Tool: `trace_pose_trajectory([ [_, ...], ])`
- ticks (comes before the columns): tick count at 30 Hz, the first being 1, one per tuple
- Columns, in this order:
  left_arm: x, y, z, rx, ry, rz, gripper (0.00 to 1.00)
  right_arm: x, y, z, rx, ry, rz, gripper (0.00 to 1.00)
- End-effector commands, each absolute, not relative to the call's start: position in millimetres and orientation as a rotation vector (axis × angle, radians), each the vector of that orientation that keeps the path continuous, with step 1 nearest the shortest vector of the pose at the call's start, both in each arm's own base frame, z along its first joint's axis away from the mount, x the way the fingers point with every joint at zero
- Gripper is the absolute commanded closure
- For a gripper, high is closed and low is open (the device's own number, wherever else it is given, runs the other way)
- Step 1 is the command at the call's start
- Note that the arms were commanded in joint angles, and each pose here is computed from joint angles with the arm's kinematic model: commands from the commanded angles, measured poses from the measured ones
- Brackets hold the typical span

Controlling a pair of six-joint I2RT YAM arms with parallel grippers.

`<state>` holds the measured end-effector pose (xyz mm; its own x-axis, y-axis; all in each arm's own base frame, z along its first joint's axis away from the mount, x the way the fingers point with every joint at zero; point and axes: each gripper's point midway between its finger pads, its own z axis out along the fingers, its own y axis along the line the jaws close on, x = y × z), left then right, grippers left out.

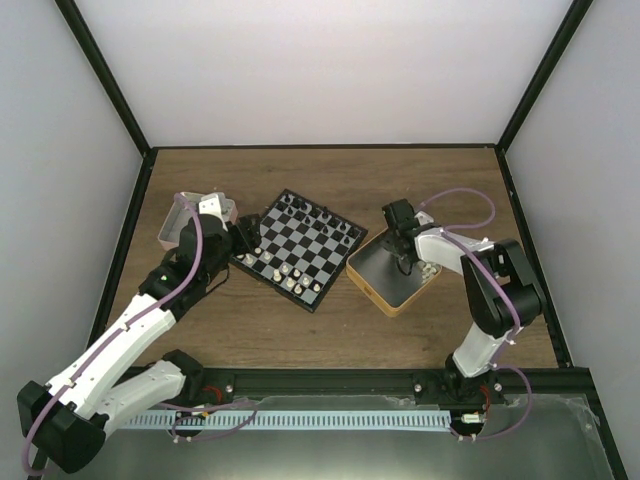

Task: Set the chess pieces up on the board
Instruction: Pick up the chess piece from the storage box.

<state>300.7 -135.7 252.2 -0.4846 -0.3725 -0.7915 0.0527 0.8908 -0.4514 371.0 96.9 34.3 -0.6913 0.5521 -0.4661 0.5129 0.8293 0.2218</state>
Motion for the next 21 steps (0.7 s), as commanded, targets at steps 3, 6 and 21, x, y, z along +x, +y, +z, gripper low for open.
trace_pose_trajectory([
  [3,303,-136,261,-0.225,1.989,-0.527,0.24,390,96,60,0.734,2.406,0.123,0.66],
  [6,302,-135,263,-0.228,1.985,-0.526,0.24,395,99,57,0.727,2.414,0.12,0.63],
  [21,302,-136,260,-0.23,1.991,-0.533,0.24,373,111,35,0.551,2.584,0.143,0.65],
])
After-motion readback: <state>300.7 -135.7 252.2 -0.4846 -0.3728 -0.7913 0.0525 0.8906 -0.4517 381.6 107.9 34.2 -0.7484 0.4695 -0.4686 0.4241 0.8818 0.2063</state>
